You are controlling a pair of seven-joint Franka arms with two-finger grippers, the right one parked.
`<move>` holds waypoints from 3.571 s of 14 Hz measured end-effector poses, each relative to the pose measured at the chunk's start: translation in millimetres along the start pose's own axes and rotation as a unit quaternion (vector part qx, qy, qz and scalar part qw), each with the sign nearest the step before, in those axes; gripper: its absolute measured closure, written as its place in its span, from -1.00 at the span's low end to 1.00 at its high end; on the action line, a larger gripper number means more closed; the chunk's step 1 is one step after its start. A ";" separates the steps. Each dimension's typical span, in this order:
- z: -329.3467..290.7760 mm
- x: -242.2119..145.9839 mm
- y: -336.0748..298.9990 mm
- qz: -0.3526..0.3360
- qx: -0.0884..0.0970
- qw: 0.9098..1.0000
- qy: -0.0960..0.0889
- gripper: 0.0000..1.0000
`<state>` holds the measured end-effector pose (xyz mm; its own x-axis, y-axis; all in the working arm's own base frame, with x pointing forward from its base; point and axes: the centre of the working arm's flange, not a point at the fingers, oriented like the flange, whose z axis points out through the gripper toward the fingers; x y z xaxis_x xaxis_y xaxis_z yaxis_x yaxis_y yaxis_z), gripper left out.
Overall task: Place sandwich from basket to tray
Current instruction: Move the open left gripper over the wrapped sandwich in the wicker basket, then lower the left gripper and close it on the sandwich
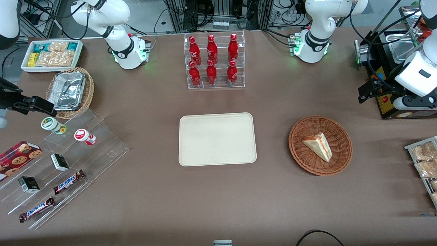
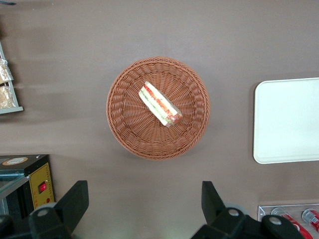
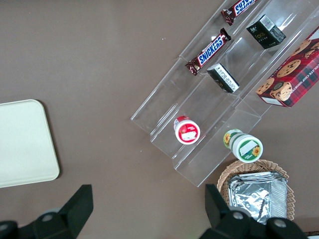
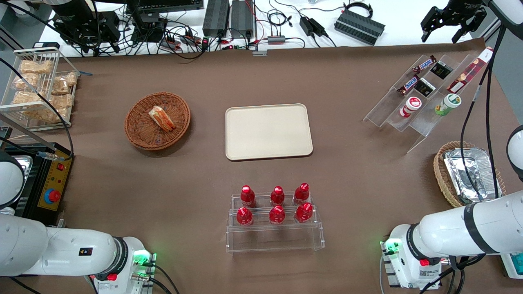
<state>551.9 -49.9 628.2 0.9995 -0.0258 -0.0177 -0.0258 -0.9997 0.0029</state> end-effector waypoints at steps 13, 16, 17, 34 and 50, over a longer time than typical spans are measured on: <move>126.8 52.7 26.4 -0.133 0.006 0.991 0.005 -1.00; 165.5 49.3 43.5 -0.215 0.002 0.977 0.016 -1.00; 177.8 46.3 50.6 -0.237 0.002 0.971 0.016 -1.00; 297.4 -1.1 50.1 -0.331 -0.011 0.942 0.044 -1.00; 362.8 7.9 31.1 -0.356 -0.006 0.934 0.035 -1.00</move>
<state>552.6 -82.1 265.4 0.7623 0.6455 0.0466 0.6450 -0.7637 0.0270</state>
